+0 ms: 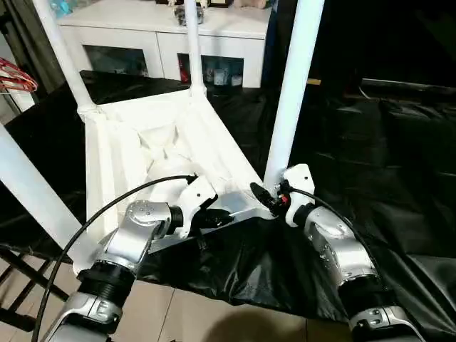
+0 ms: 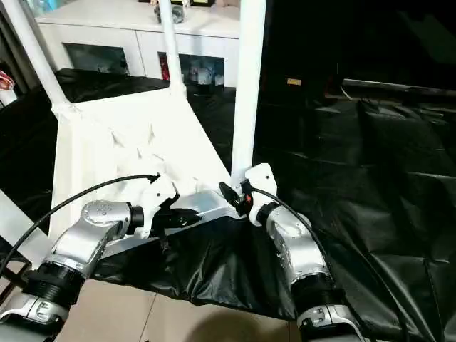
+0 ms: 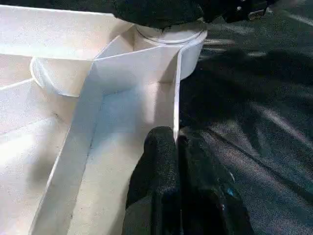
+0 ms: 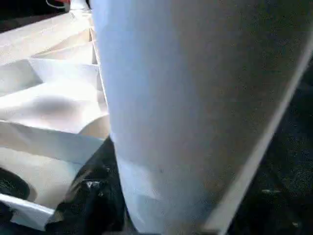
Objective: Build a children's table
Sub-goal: Rotate leg to tighten
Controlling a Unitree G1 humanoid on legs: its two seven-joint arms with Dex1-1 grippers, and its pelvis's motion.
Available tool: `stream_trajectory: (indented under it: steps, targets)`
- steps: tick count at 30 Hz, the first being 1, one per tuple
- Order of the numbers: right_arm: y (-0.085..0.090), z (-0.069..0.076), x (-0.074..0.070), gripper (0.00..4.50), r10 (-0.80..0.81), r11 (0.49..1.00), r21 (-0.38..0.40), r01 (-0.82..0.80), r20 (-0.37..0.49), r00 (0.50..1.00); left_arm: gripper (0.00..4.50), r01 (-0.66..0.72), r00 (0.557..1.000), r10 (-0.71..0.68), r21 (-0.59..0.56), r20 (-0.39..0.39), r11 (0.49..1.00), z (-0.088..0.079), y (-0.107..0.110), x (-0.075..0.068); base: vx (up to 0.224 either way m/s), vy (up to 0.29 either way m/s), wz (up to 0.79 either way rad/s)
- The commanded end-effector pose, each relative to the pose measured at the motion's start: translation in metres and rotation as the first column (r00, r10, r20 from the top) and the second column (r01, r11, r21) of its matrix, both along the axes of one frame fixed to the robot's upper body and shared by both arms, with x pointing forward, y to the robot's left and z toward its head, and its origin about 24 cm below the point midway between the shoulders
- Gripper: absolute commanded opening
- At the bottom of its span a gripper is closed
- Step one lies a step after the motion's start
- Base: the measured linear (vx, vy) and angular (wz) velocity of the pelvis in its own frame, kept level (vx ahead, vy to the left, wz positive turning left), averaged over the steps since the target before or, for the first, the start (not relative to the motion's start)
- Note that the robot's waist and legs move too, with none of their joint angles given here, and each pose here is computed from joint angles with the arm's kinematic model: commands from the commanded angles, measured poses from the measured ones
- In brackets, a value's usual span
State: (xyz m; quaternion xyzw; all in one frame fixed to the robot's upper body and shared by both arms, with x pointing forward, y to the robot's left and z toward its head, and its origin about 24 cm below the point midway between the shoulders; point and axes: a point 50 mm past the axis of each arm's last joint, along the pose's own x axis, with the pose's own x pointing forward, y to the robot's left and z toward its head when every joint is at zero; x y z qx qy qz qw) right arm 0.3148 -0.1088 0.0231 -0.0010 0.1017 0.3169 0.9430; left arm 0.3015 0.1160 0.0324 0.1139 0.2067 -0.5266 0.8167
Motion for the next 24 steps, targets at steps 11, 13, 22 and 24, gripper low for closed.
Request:
stream_trajectory:
  steps: [11,13,22,24]
  targets:
    - [-0.094,0.019,-0.031,2.82,0.319,0.936,-0.143,-0.323,-0.051,0.946,0.00,0.101,0.993,-0.099,-0.024,0.065,0.995,0.009,-0.009,-0.002,0.000,0.000,0.00]
    - [-0.119,0.030,-0.037,2.82,0.326,0.928,-0.168,-0.333,-0.070,0.943,0.00,0.152,0.987,-0.150,-0.032,0.061,0.988,0.008,-0.007,-0.008,0.000,0.000,0.00]
    - [-0.157,0.042,-0.022,2.82,-0.001,0.976,-0.216,0.000,-0.002,1.000,0.00,0.256,0.963,-0.252,-0.039,0.095,0.966,0.011,-0.001,-0.012,0.000,0.000,0.00]
    - [-0.164,0.042,-0.010,2.82,-0.191,0.962,-0.194,0.193,0.031,0.981,0.00,0.319,0.944,-0.310,-0.078,0.109,0.945,0.016,-0.005,-0.012,0.000,0.000,0.00]
